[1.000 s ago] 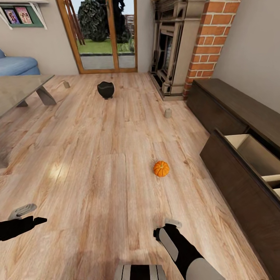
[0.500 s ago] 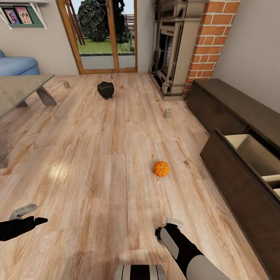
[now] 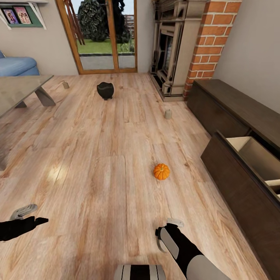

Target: Place each of the two pumpkins and all three candles from the living room inside a cabinet in the living room (use any cabinet), then make sure every cabinet is closed, and position the cauldron so it is next to a table in the living room.

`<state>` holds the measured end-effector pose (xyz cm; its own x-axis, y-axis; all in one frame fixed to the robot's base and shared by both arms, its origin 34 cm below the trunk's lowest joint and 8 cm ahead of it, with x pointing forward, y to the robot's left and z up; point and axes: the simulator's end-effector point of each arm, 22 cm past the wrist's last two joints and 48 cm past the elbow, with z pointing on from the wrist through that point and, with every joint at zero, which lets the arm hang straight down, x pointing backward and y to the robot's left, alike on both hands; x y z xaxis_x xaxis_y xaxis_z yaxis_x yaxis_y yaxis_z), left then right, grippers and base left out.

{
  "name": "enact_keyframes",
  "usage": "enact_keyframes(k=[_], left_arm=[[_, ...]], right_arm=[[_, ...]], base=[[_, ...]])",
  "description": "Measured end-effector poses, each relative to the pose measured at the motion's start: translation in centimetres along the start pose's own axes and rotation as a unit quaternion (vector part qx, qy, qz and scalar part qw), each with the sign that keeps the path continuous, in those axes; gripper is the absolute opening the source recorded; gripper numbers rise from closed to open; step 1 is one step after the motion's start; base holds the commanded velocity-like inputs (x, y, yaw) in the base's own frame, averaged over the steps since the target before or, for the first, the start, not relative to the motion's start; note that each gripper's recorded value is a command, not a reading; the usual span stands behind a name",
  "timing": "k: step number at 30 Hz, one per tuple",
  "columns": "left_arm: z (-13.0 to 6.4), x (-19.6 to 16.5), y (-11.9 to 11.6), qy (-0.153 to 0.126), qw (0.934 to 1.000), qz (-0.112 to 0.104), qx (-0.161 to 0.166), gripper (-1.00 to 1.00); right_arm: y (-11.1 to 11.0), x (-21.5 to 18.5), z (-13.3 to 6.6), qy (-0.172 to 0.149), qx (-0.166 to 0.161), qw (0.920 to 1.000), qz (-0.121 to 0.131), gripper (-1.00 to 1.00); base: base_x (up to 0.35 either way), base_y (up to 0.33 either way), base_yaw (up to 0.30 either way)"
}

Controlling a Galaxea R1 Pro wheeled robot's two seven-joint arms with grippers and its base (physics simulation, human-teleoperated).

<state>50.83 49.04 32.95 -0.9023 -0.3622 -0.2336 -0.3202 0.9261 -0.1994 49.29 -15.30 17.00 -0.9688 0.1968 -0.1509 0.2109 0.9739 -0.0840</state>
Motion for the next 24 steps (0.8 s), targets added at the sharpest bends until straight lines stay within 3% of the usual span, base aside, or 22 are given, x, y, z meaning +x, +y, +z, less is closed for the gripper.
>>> enact_keyframes(k=[18, 24], left_arm=[[-0.2, -0.2, -0.2, -0.002, 1.0000, -0.002, 0.007, 1.00], [0.5, 0.3, -0.6, 0.007, 0.9998, -0.002, 0.021, 1.00]], right_arm=[[-0.1, -0.2, 0.1, -0.006, 0.001, 1.0000, 0.004, 1.00], [-1.1, 1.2, 1.3, 0.010, 0.012, 0.9999, 0.002, 1.00]], base=[[0.023, 0.000, 0.000], [0.000, 0.000, 0.000]])
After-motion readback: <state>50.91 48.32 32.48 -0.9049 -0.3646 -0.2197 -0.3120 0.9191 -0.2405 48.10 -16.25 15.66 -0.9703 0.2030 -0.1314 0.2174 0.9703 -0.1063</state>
